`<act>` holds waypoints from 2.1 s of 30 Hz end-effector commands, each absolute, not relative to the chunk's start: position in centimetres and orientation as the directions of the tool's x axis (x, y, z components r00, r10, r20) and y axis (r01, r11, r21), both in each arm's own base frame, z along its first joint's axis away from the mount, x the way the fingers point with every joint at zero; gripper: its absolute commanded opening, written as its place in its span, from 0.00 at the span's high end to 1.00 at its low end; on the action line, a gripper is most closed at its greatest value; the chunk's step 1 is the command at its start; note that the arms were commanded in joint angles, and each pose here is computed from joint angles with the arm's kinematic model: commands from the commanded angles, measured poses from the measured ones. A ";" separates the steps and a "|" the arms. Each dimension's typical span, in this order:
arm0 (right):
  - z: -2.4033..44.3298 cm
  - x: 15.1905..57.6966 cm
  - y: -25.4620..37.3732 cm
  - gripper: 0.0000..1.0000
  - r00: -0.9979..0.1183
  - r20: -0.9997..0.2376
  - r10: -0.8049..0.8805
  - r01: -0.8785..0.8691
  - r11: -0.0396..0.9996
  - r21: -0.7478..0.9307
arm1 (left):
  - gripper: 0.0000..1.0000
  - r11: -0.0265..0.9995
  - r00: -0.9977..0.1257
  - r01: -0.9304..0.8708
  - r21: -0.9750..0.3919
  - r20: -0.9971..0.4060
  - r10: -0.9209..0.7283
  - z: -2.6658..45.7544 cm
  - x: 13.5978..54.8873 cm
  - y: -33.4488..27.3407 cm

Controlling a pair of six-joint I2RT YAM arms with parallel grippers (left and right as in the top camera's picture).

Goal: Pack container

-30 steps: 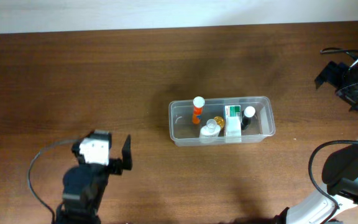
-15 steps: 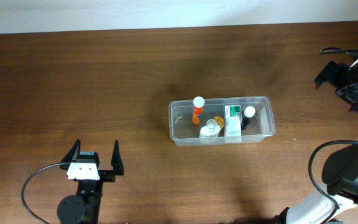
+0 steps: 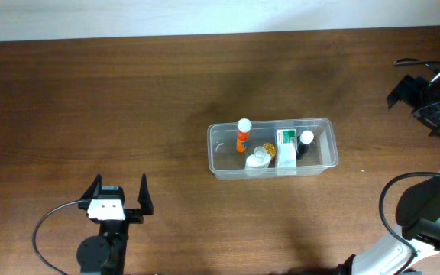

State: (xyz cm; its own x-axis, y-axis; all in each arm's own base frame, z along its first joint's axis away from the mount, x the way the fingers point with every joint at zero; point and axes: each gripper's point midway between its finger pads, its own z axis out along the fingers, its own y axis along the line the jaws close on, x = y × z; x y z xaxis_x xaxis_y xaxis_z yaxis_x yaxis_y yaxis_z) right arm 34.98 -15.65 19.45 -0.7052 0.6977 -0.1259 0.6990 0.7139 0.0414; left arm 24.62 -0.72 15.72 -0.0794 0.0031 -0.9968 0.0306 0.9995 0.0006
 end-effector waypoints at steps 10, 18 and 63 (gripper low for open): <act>19.1 35.0 -15.7 0.02 -0.705 -0.118 0.699 0.701 0.713 0.036 | 0.01 0.999 -0.078 0.043 0.015 -0.997 0.018 15.7 24.6 -0.9; 19.1 35.0 -15.7 0.02 -0.705 -0.118 0.699 0.701 0.713 0.036 | 0.01 0.999 -0.078 0.043 0.015 -0.997 0.018 15.7 24.6 -0.9; 36.5 20.5 -7.6 0.02 -0.377 -0.844 0.382 0.520 0.841 0.149 | 0.01 0.999 -0.078 0.043 0.015 -0.997 0.018 15.7 24.6 -0.9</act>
